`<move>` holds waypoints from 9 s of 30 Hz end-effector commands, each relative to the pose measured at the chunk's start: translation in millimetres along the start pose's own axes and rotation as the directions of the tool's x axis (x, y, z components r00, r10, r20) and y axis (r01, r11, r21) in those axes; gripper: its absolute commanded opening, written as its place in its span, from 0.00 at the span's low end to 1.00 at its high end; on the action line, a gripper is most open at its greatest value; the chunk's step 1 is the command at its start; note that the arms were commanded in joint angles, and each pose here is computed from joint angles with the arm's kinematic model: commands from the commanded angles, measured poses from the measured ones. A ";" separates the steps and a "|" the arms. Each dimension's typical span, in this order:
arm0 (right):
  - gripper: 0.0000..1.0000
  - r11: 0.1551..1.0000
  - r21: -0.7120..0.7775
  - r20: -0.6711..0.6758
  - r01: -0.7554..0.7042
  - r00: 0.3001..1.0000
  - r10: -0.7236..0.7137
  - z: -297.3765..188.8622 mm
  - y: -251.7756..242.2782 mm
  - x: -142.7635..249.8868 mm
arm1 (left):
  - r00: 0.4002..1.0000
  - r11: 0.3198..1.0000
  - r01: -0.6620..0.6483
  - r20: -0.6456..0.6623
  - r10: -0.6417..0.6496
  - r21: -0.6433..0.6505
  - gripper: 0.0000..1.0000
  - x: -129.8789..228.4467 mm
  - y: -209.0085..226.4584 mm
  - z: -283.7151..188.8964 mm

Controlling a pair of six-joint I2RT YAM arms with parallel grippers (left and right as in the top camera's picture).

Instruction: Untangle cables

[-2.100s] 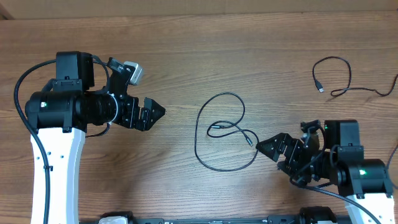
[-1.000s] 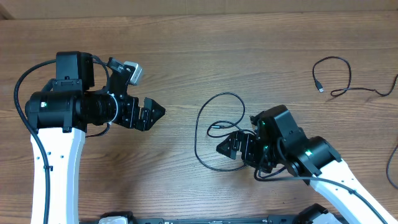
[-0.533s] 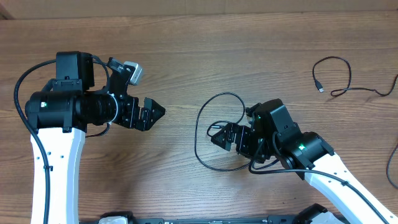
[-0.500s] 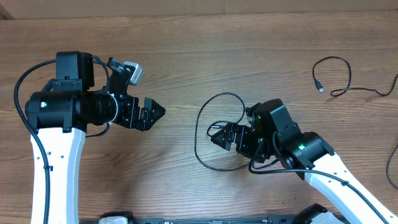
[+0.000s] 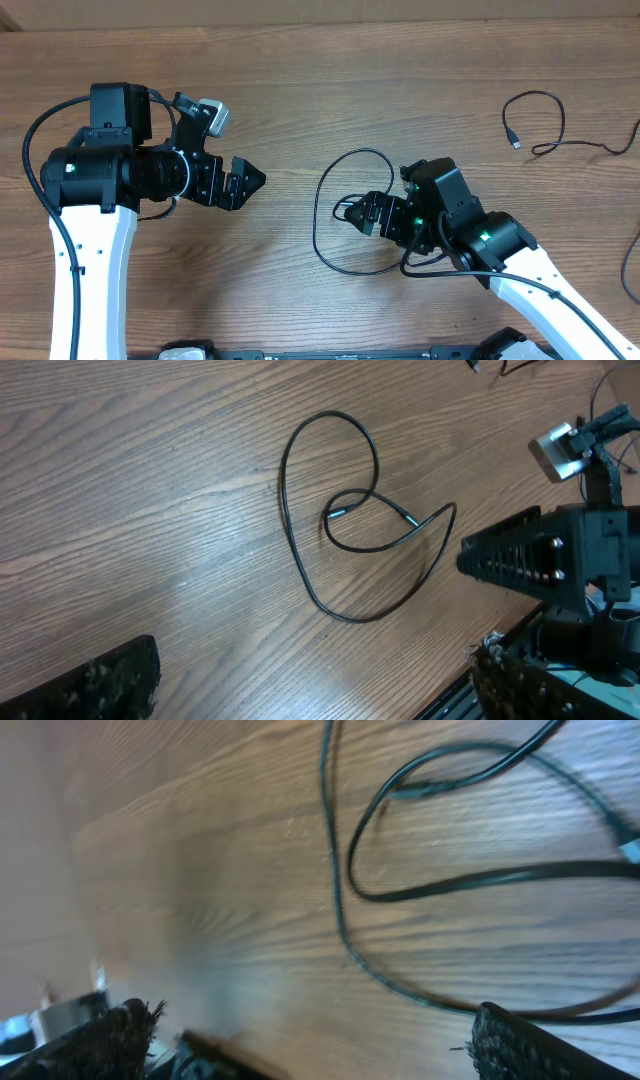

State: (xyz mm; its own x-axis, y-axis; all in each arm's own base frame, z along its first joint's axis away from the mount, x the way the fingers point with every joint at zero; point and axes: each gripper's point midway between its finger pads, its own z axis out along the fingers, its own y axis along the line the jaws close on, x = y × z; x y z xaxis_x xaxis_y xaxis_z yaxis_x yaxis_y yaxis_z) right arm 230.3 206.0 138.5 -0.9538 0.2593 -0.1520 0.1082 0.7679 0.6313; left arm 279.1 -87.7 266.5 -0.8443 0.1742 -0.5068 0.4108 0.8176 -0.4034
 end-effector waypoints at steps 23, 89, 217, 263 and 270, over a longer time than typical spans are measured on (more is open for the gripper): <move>1.00 0.896 0.385 0.053 0.219 0.965 -0.258 27.4 -72.7 -36.3 | 0.999 0.999 -0.032 0.024 0.032 -0.007 0.99 -4.1 -2.3 -6.3; 0.68 0.414 0.409 0.380 -0.813 0.565 0.733 88.2 -78.4 -57.2 | 0.999 0.999 -0.032 0.024 0.032 -0.007 0.99 -4.1 -2.3 -6.3; 0.04 0.998 0.012 0.475 -0.065 0.878 0.052 -29.9 -20.1 -276.9 | 0.999 0.999 -0.033 0.025 0.033 -0.008 1.00 -4.5 -2.2 -6.3; 0.94 0.882 0.426 0.155 0.200 0.945 -0.289 -88.0 -100.8 -226.5 | 0.999 0.999 -0.034 0.025 0.034 -0.008 0.99 -4.6 -2.2 -6.3; 0.98 0.880 0.444 0.108 0.167 0.965 -0.238 -34.5 -147.7 -220.7 | 0.999 0.999 -0.034 0.025 0.034 -0.008 0.99 -4.6 -2.2 -6.3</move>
State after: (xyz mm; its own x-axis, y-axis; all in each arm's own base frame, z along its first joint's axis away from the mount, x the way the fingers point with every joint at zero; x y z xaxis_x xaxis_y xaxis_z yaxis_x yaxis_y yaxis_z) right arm 417.4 15.0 134.3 -0.8937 0.1804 -0.4108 0.1007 0.9729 0.2082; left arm 279.2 -87.7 266.6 -0.8439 0.1742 -0.5074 0.4111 0.8176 -0.4031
